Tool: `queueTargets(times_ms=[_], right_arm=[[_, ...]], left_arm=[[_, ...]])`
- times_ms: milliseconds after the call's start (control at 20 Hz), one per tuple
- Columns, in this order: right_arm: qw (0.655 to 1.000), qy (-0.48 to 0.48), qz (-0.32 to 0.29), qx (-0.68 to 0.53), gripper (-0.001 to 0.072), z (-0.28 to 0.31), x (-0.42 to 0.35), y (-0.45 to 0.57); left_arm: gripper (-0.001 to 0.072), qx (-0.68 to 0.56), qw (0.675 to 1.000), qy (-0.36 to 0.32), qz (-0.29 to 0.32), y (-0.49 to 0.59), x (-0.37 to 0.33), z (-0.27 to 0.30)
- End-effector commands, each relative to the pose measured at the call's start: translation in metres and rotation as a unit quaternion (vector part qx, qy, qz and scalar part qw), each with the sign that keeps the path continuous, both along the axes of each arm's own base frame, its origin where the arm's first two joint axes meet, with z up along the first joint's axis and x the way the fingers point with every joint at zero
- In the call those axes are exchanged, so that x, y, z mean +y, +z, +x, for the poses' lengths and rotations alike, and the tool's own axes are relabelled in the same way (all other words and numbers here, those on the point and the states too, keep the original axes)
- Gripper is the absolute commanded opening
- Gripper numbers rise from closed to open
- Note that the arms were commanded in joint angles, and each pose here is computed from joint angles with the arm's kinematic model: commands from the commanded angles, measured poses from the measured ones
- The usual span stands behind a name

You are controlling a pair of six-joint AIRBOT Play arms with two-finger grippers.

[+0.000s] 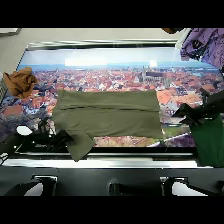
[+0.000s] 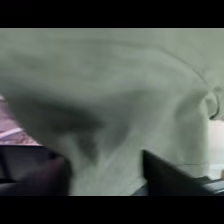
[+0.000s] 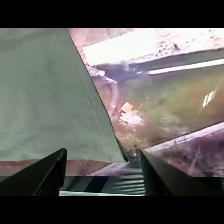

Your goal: Fold the clothes and pants, and hang the long-sleeved shirts on hangers.

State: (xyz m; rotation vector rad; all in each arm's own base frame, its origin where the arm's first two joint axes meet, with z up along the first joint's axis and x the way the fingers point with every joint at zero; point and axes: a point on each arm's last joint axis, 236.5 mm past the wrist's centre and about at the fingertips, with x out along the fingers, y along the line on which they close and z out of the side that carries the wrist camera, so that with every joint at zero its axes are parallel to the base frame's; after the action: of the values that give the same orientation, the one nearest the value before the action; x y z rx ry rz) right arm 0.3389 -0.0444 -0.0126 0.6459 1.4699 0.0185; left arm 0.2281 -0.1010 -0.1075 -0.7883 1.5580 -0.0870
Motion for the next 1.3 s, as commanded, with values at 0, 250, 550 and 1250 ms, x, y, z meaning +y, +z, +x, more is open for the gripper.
queueTargets(times_ms=[0, 250, 550, 1250], right_arm=[[1.000, 0.014, 0.002, 0.010, 0.0517, -0.009, 0.002, -0.009], [0.997, 0.011, 0.053, 0.047, 0.0517, -0.040, 0.031, -0.049], [0.993, -0.007, 0.100, 0.060, 0.0471, -0.061, 0.058, -0.078], [0.997, -0.032, 0.069, 0.033, 0.0025, -0.059, 0.077, -0.084]], left_arm=[[0.0115, 0.003, 1.000, -0.007, -0.002, -0.009, -0.011, -0.001], [0.0018, -0.011, 1.000, -0.009, -0.009, 0.003, -0.014, 0.006], [0.0018, -0.024, 1.000, -0.010, -0.009, 0.011, -0.014, 0.014], [0.0017, -0.046, 0.999, 0.007, -0.009, 0.055, 0.031, 0.029]])
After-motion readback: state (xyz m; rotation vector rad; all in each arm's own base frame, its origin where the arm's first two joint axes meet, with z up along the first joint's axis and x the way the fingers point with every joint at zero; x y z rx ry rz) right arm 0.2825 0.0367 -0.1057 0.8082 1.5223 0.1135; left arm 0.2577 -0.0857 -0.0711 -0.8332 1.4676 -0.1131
